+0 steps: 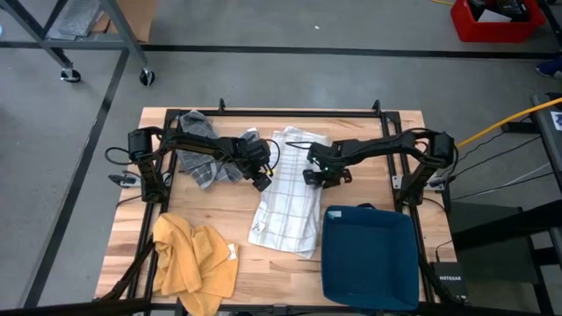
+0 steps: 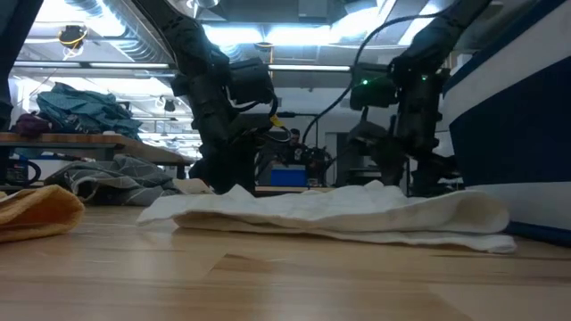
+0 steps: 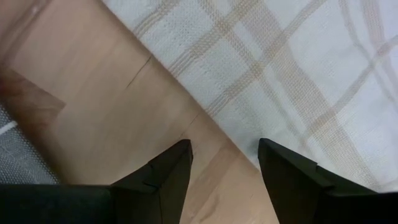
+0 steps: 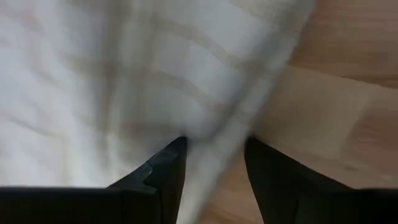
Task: Fold towel
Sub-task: Fold the white kitchen towel
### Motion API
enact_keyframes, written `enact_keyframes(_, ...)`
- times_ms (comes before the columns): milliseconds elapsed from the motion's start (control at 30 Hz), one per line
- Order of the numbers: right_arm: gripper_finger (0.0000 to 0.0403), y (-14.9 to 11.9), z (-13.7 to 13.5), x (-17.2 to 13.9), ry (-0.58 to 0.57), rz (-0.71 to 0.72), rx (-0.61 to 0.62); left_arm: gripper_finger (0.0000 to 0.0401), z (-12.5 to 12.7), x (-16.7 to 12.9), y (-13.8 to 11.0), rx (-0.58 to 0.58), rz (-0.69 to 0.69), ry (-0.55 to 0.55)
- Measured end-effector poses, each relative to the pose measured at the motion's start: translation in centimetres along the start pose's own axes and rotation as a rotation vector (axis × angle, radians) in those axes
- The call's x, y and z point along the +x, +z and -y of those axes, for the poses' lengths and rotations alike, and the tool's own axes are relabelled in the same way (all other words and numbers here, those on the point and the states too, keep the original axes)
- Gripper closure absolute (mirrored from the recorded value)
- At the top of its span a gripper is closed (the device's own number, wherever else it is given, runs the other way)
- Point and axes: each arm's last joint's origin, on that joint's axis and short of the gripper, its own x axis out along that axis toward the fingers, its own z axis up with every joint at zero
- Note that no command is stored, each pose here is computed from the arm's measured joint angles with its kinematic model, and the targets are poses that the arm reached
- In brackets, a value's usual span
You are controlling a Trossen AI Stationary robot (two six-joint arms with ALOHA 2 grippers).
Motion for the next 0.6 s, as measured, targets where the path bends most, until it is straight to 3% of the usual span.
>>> enact_keyframes(167, 0.0237, 0.06, 0.29, 0.39, 0.016, 0.031, 0.050, 0.0219, 0.00, 0.02, -0.01, 0.012, 0.000, 0.001)
enact_keyframes(600, 0.0237, 0.27, 0.04, 0.53, 0.037, 0.073, 0.035, 0.0219, 0.09, 0.07, 0.19, 0.018, 0.022, -0.009)
